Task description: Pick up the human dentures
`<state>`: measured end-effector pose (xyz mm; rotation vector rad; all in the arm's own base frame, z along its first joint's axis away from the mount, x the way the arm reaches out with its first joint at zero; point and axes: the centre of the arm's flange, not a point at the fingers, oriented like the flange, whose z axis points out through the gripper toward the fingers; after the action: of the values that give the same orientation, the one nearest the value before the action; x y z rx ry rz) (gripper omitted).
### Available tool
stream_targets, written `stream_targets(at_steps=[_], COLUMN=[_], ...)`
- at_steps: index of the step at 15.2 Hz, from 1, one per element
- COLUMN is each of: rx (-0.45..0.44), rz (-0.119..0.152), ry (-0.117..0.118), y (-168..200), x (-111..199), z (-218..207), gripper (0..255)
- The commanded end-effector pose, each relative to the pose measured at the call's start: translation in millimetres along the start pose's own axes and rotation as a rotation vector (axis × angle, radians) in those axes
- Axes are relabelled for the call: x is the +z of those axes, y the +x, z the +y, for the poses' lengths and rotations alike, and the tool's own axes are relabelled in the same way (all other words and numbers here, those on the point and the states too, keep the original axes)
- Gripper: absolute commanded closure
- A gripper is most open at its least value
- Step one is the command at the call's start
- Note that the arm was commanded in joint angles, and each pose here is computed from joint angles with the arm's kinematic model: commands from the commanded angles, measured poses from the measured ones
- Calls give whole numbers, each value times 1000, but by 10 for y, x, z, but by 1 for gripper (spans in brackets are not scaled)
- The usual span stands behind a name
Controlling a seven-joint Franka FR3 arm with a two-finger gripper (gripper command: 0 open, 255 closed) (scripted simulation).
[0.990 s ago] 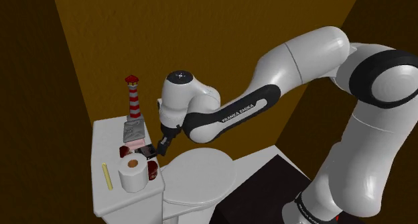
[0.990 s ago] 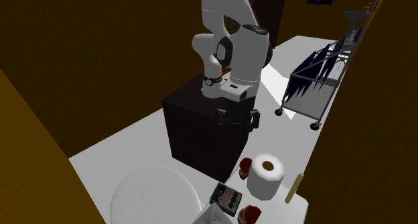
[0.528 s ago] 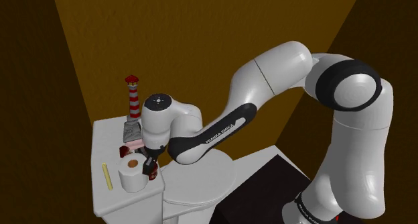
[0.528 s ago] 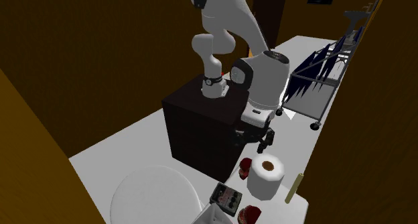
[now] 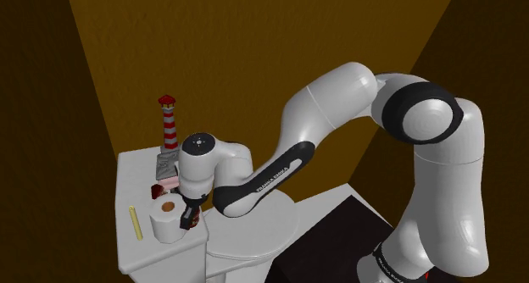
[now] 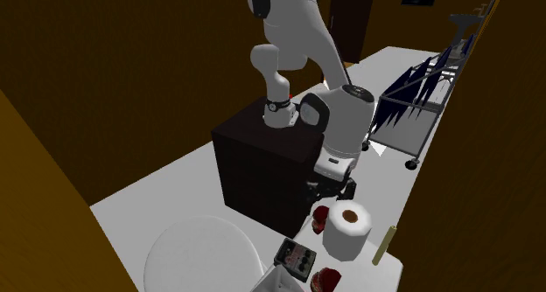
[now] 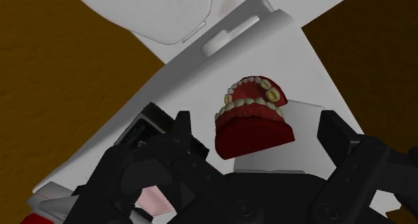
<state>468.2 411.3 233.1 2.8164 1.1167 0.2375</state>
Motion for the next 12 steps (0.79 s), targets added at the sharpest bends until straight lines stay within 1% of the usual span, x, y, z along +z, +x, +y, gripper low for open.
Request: stream_targets(at_steps=[1, 10, 12], rx=[0, 0, 0], rz=[0, 0, 0], ry=[0, 0, 0], y=[-3, -3, 8], x=[23, 27, -77], z=[-4, -5, 11], gripper=[255, 255, 255])
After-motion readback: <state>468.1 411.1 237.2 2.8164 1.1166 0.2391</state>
